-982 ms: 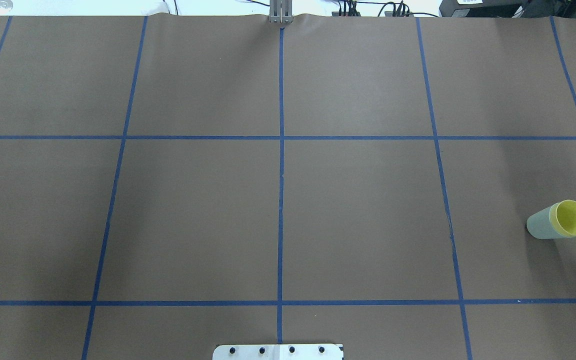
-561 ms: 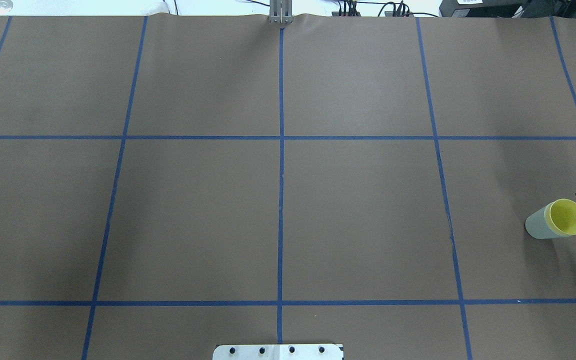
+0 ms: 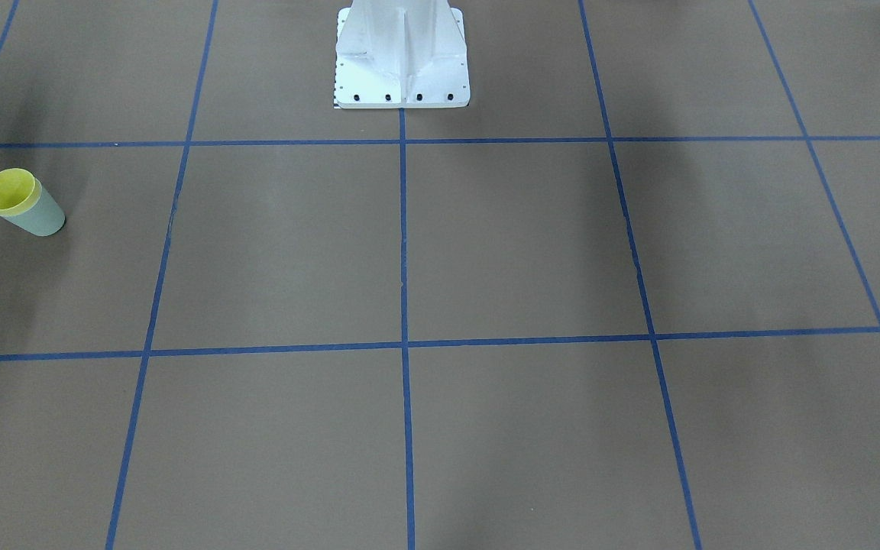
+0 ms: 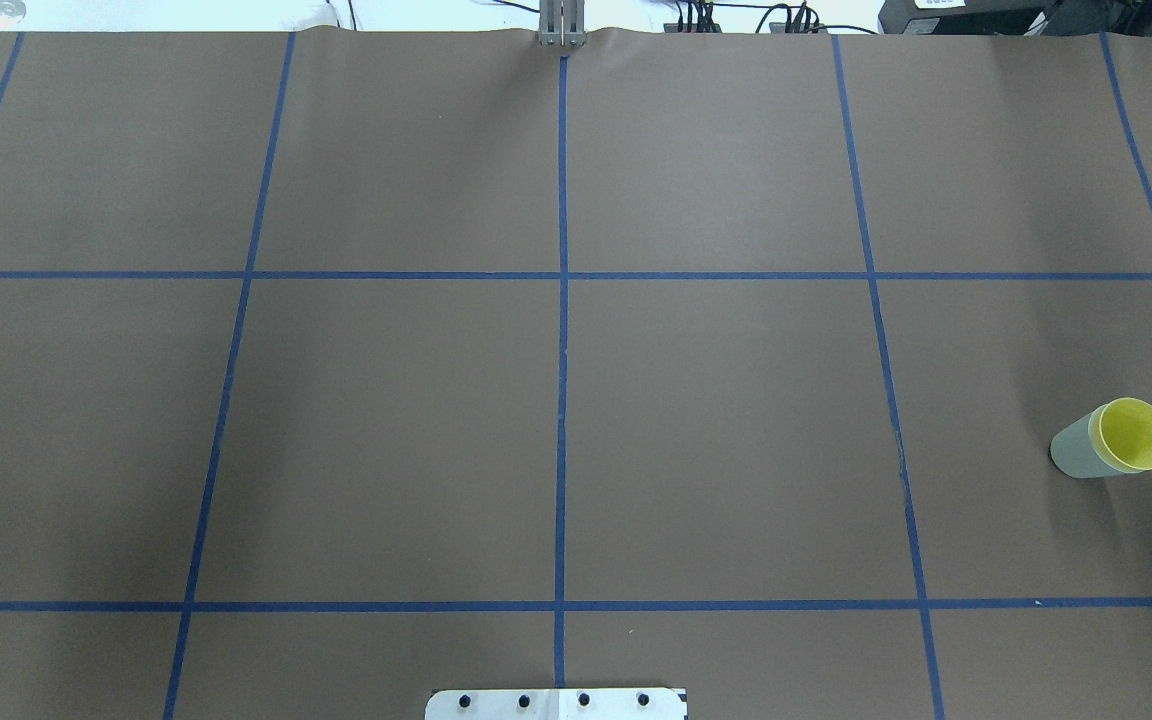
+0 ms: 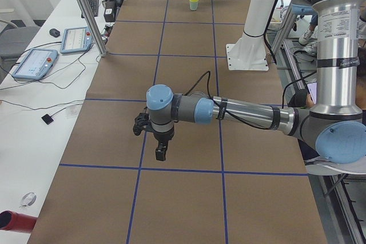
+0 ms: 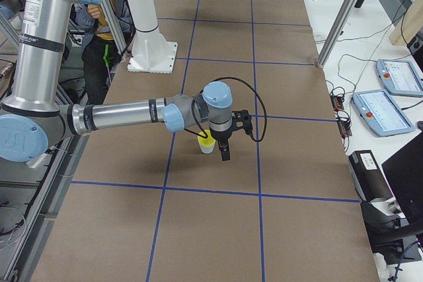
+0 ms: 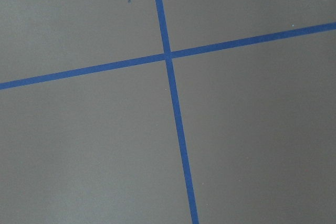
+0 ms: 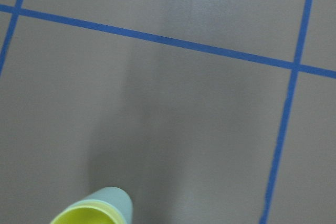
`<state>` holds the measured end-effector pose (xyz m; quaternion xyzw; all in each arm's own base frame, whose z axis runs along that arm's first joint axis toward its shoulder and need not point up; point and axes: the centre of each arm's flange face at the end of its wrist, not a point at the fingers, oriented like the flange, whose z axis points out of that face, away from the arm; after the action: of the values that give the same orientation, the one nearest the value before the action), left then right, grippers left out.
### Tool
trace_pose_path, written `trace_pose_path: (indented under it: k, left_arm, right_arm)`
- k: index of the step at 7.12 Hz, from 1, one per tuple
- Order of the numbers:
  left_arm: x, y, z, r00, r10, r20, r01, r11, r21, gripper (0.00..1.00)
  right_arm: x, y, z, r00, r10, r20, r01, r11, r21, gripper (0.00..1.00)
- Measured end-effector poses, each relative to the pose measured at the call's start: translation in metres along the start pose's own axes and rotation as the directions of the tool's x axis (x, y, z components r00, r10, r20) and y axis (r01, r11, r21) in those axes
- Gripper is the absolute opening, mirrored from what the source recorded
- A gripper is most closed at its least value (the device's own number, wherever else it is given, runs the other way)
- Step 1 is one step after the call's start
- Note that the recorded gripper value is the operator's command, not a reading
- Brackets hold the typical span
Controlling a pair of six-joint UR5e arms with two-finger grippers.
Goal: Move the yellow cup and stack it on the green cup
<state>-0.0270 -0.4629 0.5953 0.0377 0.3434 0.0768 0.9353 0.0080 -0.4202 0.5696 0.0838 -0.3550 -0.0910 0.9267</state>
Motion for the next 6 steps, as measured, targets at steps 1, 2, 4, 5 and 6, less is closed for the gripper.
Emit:
trace_pose_path:
  k: [1, 2, 4, 5, 6]
  left_arm:
    - [-0.001, 0.002, 0.001, 1.0, -0.001, 0.002, 0.001, 1.0, 0.0, 1.0]
    - [-0.003, 0.002, 0.001, 1.0, -0.003, 0.003, 0.003, 1.0, 0.002, 1.0]
    - [-0.013, 0.006, -0.006, 1.0, -0.024, 0.004, 0.024, 1.0, 0.009, 1.0]
    - [-0.026, 0.015, -0.012, 1.0, -0.025, 0.006, 0.025, 1.0, 0.016, 1.0]
    - [-0.04, 0.027, -0.015, 1.0, -0.015, 0.007, 0.015, 1.0, 0.018, 1.0]
  right_arm:
    - [0.031, 0.007, -0.017, 1.0, -0.003, -0.021, 0.002, 1.0, -0.026, 1.0]
    - [0.058, 0.019, -0.026, 0.999, 0.03, -0.029, -0.032, 0.998, -0.048, 1.0]
    - [0.089, 0.04, -0.025, 0.995, 0.092, -0.033, -0.094, 0.993, -0.068, 1.0]
    - [0.093, 0.043, -0.024, 0.994, 0.101, -0.034, -0.104, 0.992, -0.07, 1.0]
    - [0.095, 0.045, -0.024, 0.994, 0.107, -0.034, -0.109, 0.991, -0.072, 1.0]
